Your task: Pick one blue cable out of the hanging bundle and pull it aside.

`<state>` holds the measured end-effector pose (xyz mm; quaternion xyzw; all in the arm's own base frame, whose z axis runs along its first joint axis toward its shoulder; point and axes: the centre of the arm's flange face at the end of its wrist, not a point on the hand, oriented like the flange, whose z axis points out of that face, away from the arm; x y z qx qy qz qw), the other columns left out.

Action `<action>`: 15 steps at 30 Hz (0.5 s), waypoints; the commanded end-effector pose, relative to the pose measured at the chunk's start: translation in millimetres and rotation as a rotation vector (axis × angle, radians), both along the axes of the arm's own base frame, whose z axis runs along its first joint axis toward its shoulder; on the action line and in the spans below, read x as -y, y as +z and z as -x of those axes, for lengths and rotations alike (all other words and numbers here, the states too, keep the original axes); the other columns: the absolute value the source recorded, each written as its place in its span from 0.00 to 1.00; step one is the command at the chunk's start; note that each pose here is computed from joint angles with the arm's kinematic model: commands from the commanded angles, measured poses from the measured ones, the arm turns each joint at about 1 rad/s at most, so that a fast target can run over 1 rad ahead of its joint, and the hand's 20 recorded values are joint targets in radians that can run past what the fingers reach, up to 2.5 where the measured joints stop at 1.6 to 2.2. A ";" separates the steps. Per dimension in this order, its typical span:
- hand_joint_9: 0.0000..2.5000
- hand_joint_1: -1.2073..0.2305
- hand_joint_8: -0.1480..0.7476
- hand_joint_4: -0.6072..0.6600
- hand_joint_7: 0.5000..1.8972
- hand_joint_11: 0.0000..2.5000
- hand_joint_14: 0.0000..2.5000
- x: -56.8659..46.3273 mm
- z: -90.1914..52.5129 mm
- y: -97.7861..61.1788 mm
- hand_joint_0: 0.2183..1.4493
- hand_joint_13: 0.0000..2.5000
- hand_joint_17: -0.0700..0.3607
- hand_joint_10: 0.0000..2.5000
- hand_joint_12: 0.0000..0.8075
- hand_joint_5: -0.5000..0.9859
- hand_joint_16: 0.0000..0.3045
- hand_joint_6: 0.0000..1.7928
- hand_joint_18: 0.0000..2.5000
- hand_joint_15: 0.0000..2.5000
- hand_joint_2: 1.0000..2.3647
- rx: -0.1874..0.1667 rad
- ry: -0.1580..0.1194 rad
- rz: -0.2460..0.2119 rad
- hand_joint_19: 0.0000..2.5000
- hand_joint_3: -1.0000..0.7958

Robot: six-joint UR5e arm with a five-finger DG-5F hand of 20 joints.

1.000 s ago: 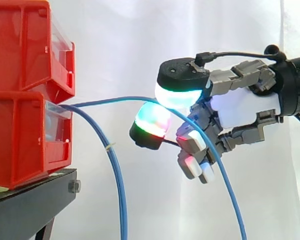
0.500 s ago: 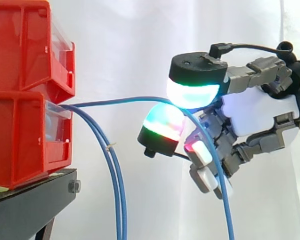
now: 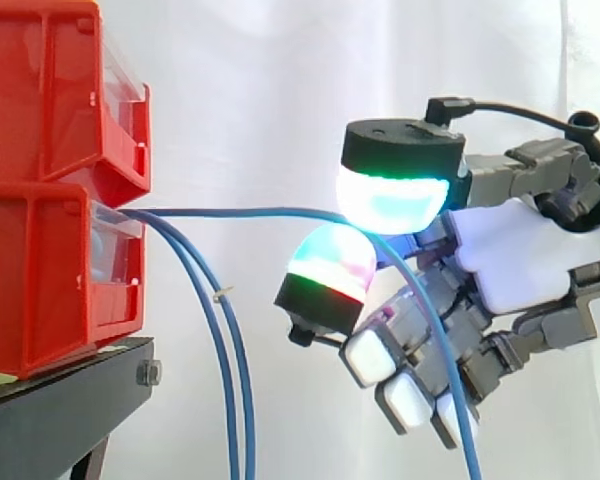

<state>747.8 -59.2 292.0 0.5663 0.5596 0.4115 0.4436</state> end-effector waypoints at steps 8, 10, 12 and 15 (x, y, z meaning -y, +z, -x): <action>0.36 0.27 0.50 0.42 0.35 0.10 0.01 -7.0 -3.5 -23.6 0.29 0.35 0.44 0.00 0.49 0.29 0.18 0.51 0.30 0.17 0.01 0.077 -0.002 -0.041 0.23 0.55; 0.36 0.27 0.50 0.42 0.35 0.10 0.01 -5.9 -3.8 -23.4 0.29 0.35 0.44 0.00 0.49 0.29 0.18 0.51 0.29 0.17 0.01 0.081 -0.005 -0.044 0.23 0.55; 0.36 0.27 0.50 0.42 0.35 0.10 0.01 -7.1 -4.0 -22.8 0.29 0.35 0.44 0.00 0.49 0.29 0.18 0.51 0.29 0.18 0.01 0.081 -0.003 -0.043 0.23 0.55; 0.36 0.27 0.50 0.42 0.35 0.10 0.01 -7.0 -3.7 -23.5 0.29 0.35 0.45 0.00 0.49 0.29 0.18 0.51 0.30 0.18 0.01 0.079 -0.002 -0.040 0.23 0.55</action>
